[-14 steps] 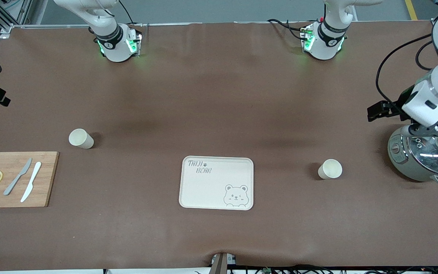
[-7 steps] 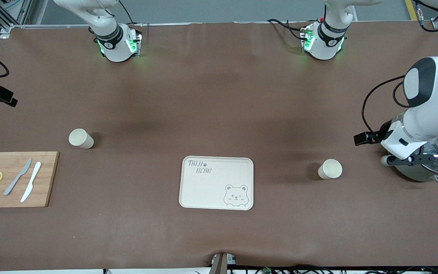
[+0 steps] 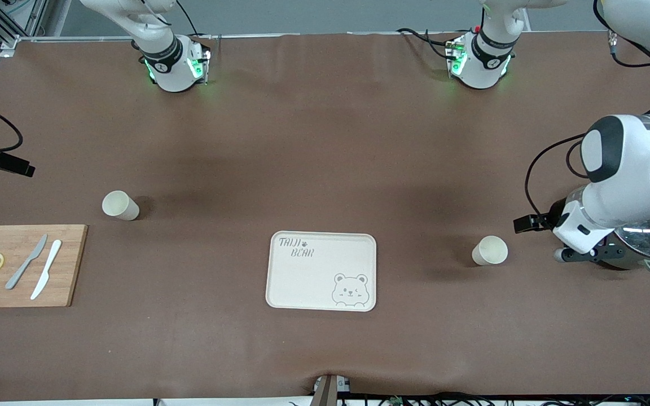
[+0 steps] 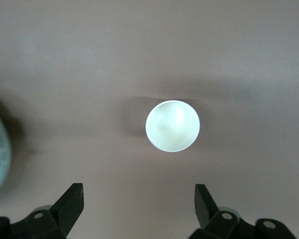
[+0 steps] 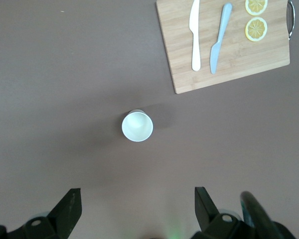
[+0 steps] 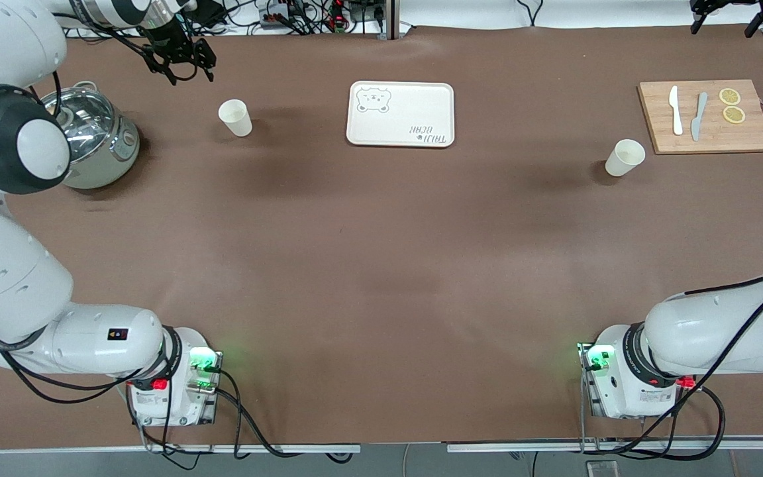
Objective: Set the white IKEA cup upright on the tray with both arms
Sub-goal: 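Grasp the cup with the left gripper while the right gripper reaches the other cup, then carry the cup to the tray while the right gripper grasps the other cup, then set the cup on the tray with the left gripper while the right gripper lifts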
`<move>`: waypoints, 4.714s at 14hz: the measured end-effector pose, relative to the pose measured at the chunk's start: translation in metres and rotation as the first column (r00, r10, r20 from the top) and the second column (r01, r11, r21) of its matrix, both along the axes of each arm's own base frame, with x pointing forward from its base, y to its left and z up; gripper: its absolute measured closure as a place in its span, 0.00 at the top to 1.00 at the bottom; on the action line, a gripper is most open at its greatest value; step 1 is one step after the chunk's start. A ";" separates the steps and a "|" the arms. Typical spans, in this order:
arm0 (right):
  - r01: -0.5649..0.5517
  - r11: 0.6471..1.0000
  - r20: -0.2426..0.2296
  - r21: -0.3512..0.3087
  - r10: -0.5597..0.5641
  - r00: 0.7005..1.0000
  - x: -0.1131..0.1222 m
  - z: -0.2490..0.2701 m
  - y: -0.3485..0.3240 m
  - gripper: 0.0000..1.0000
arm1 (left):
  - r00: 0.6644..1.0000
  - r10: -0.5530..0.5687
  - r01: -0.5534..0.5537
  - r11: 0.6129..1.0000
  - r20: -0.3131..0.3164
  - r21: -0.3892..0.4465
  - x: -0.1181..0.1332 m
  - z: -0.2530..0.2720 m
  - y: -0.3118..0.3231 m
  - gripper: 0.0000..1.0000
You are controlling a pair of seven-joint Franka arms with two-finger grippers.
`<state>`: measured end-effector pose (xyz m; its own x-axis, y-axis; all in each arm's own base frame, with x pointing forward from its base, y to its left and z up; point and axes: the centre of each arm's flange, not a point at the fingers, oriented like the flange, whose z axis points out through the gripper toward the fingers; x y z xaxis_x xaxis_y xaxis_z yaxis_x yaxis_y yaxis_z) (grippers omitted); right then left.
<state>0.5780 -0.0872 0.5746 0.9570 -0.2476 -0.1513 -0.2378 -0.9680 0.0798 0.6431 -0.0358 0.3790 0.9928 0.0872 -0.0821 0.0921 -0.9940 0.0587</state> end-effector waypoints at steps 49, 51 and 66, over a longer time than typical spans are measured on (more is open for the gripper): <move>0.001 0.980 -0.026 0.198 0.004 1.000 -0.046 -0.338 -0.050 0.02 | 0.981 0.153 -0.145 0.987 0.123 -0.069 -0.019 -0.065 -0.269 0.03; 0.032 0.981 -0.042 0.190 -0.024 0.999 -0.042 -0.338 -0.032 0.02 | 0.976 0.183 -0.174 0.982 0.118 -0.079 -0.018 -0.075 -0.299 0.03; 0.316 0.945 -0.133 0.082 -0.304 0.943 0.026 -0.216 0.167 0.02 | 0.961 0.258 -0.250 0.964 0.103 -0.087 -0.004 -0.124 -0.351 0.45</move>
<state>0.6036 0.0798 0.3591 0.8094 -0.5067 -0.2970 -0.5220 -0.8523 0.0314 0.6387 -0.3872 0.2549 0.9418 0.3359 0.0132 0.3300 -0.9313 0.1540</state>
